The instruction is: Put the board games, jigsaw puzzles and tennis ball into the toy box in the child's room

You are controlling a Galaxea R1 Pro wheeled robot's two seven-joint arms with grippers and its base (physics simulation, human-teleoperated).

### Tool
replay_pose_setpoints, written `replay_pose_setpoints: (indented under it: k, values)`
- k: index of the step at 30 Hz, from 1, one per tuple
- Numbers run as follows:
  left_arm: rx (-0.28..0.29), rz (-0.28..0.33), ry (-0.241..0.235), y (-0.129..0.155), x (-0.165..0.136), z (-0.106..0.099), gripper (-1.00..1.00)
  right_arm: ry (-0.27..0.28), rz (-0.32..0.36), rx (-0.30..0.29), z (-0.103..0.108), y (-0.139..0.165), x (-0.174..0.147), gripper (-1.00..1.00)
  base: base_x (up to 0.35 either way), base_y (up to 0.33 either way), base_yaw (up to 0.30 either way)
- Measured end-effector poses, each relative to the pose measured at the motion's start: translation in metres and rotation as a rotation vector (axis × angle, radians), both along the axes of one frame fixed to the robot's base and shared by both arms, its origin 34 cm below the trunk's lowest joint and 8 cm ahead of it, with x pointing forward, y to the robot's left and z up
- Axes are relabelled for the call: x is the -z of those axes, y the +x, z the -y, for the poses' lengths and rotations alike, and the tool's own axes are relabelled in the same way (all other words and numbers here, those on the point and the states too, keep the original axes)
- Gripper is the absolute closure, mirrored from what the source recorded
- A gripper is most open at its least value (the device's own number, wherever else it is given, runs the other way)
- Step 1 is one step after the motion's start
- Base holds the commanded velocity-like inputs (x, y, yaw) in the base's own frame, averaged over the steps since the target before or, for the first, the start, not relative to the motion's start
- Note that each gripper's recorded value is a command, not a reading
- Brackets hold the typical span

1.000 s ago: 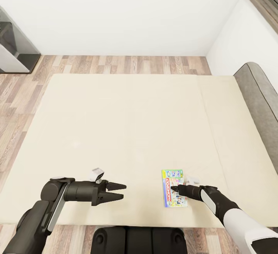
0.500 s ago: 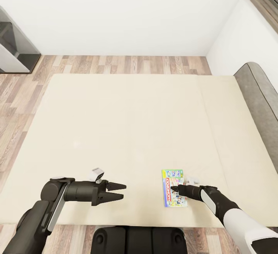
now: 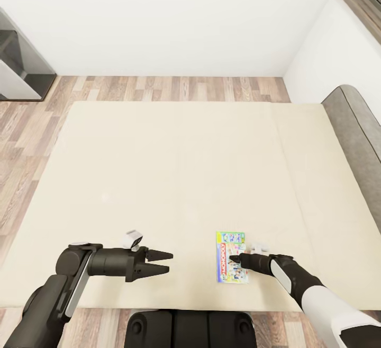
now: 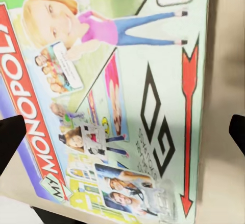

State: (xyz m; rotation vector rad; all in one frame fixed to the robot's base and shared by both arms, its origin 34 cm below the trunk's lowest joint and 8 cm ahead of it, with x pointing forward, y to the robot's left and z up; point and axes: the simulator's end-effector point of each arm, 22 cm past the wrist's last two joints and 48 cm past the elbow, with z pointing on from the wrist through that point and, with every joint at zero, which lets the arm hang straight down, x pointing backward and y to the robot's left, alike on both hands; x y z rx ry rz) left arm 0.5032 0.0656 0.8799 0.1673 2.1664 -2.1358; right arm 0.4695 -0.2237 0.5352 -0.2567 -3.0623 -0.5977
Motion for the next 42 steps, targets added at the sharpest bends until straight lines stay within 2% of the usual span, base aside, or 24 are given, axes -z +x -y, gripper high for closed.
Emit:
replay_pose_setpoints:
  k: [42]
  values:
    - [0.0, 0.0, 0.0, 0.0, 0.0, 0.0, -1.0, 0.004, 0.0, -0.001, -0.0028, 0.0, -0.0001, -1.0, -0.005, 0.059, 0.0]
